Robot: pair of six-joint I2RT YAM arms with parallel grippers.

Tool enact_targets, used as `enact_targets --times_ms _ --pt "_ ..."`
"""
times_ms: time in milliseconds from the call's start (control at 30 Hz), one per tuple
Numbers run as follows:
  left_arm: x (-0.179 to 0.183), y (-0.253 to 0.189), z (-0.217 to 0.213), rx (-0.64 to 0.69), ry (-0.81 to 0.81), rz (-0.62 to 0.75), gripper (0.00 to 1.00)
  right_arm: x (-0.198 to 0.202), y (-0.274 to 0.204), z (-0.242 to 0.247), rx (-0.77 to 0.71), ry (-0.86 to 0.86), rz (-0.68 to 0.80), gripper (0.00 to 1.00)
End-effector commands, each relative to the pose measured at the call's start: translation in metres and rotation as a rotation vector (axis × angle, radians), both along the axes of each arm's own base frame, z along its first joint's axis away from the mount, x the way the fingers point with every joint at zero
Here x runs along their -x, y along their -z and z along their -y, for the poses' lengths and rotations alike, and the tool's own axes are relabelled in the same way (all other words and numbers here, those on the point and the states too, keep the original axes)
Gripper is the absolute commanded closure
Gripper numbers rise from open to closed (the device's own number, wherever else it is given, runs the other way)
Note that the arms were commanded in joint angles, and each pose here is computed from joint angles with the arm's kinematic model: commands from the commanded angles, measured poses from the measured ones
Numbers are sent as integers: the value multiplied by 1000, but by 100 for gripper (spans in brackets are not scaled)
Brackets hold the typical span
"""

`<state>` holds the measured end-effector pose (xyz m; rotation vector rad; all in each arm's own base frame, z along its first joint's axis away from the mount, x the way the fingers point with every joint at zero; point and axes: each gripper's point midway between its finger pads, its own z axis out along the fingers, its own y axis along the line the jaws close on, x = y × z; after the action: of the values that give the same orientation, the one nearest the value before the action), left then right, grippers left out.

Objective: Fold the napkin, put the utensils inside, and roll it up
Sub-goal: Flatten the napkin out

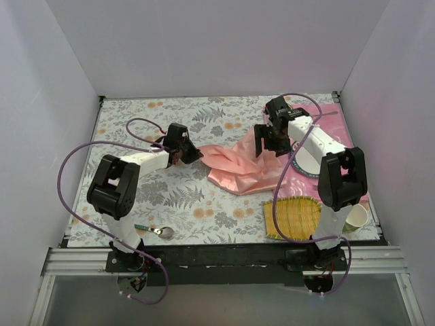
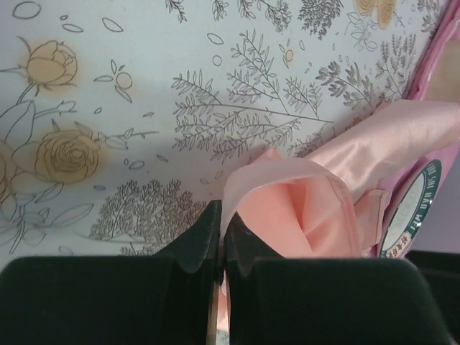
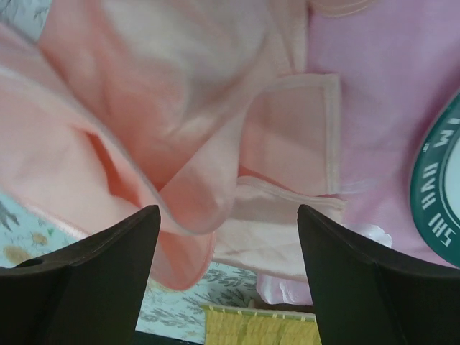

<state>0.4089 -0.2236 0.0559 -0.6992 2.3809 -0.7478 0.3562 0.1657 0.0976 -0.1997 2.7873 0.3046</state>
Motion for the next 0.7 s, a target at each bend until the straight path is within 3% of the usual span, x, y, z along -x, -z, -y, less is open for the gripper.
enact_targets --times_ms 0,333,667 --pt "16 -34 -12 6 -35 45 100 -20 -3 29 140 299 -16 15" --pt "39 -52 -14 31 -46 80 100 -30 19 -3 15 354 -98 36" --pt "43 -68 -13 37 -28 123 100 0 51 -18 -45 382 -201 51"
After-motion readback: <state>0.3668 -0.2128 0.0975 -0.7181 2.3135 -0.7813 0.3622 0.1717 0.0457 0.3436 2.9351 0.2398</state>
